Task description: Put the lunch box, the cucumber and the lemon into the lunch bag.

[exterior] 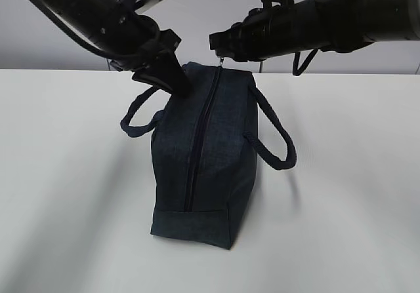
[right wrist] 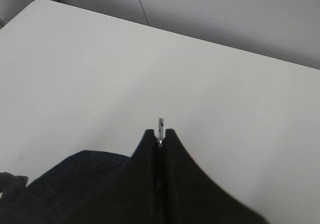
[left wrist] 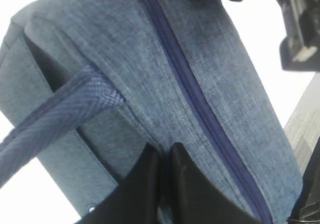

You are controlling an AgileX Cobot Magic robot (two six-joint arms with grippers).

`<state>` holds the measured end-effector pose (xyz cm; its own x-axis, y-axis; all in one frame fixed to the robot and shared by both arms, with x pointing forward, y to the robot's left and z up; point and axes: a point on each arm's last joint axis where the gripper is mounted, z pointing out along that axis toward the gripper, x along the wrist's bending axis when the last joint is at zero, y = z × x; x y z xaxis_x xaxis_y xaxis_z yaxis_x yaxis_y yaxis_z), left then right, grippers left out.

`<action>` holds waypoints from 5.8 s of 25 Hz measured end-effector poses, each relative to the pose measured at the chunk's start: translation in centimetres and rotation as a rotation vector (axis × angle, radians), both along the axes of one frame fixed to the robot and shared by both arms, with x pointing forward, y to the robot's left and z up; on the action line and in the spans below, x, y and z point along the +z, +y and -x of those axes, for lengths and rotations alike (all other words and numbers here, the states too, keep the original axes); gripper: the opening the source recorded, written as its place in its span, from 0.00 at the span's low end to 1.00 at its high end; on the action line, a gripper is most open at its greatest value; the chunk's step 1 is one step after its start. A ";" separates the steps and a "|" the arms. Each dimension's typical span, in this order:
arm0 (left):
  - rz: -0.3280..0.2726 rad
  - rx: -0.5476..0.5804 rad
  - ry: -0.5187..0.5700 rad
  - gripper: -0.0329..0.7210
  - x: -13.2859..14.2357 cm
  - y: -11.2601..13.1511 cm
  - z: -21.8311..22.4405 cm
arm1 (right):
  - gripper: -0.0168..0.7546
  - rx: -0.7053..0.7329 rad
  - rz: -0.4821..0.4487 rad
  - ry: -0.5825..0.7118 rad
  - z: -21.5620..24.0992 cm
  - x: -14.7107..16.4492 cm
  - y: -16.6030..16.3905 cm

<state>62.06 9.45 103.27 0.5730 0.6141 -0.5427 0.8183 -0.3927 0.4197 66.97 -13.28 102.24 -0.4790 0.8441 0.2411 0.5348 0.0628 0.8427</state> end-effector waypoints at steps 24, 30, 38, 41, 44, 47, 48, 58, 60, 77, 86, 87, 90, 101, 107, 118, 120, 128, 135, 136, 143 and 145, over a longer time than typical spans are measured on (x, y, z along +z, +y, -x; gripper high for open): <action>-0.023 -0.140 -0.074 0.04 2.1 -2.2 1.2 | 0.02 -0.030 -0.056 0.017 -1.0 0.5 -2.5; -0.019 -0.128 -0.118 0.04 4.3 -1.7 2.1 | 0.02 -0.026 -0.064 -0.020 -1.4 1.7 -2.4; -0.019 -0.134 -0.156 0.04 6.3 -1.9 3.4 | 0.02 -0.015 -0.081 -0.011 -1.9 1.4 -2.1; -0.015 -0.144 -0.158 0.04 7.0 -2.3 4.0 | 0.02 -0.014 -0.082 -0.003 -2.0 1.1 -2.1; -0.009 -0.150 -0.160 0.04 7.4 -2.7 4.6 | 0.02 -0.014 -0.083 -0.008 -2.0 1.2 -2.1; -0.011 -0.158 -0.165 0.04 7.6 -3.1 5.0 | 0.02 -0.013 -0.083 -0.008 -2.0 1.2 -2.1; -0.014 -0.161 -0.167 0.04 7.7 -3.2 5.1 | 0.02 -0.014 -0.084 -0.008 -2.0 1.2 -2.1; -0.003 -0.177 -0.214 0.04 9.7 -3.8 7.0 | 0.02 -0.035 -0.096 -0.003 -2.4 1.2 -3.1; -0.003 -0.181 -0.223 0.04 10.0 -4.0 7.4 | 0.02 -0.026 -0.100 0.001 -2.3 1.2 -3.0; -0.008 -0.183 -0.246 0.04 11.2 -3.8 8.3 | 0.02 0.002 -0.130 0.016 -2.1 1.4 -2.7; -0.024 -0.212 -0.184 0.04 10.2 -4.1 8.4 | 0.12 -0.008 -0.114 -0.001 -2.4 1.5 -3.3; -0.024 -0.222 -0.174 0.04 10.2 -4.2 8.6 | 0.18 -0.010 -0.115 -0.009 -2.6 1.7 -3.4; -0.031 -0.239 -0.153 0.04 9.9 -4.4 8.7 | 0.38 -0.004 -0.120 -0.038 -3.0 2.6 -3.5; -0.009 -0.138 -0.132 0.04 9.6 -2.5 6.7 | 0.60 0.008 -0.206 -0.106 -2.2 8.7 -7.1; 0.118 0.012 -0.150 0.04 9.6 -1.8 4.1 | 0.60 -0.014 -0.239 -0.145 -0.9 11.8 -9.3; 0.294 0.209 -0.025 0.04 4.5 -4.2 -0.3 | 0.60 0.031 -0.265 -0.101 -0.3 11.9 -9.0; 0.287 0.227 -0.015 0.04 3.6 -4.3 -0.8 | 0.60 0.037 -0.266 -0.098 -0.3 11.9 -8.9; 0.255 0.343 0.044 0.04 -0.3 -2.4 -3.7 | 0.60 0.045 -0.257 -0.094 -0.2 11.9 -8.9; 0.220 0.343 0.017 0.07 -0.6 -2.2 -3.9 | 0.60 0.046 -0.254 -0.094 -0.2 11.9 -8.9; 0.216 0.343 0.015 0.09 -0.6 -2.1 -3.9 | 0.60 0.046 -0.253 -0.094 -0.2 11.8 -8.9; 0.206 0.355 0.019 0.46 -0.7 -1.0 -4.4 | 0.60 0.047 -0.252 -0.094 -0.2 11.8 -8.9; 0.203 0.356 0.030 0.55 -0.7 -0.4 -4.5 | 0.60 0.048 -0.254 -0.090 -0.2 11.8 -8.9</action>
<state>66.57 9.03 102.52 0.3256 0.6500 -0.6867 0.9014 0.0060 0.4330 67.14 -22.14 114.06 -0.5457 0.7381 0.3968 0.4586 -0.1333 0.8786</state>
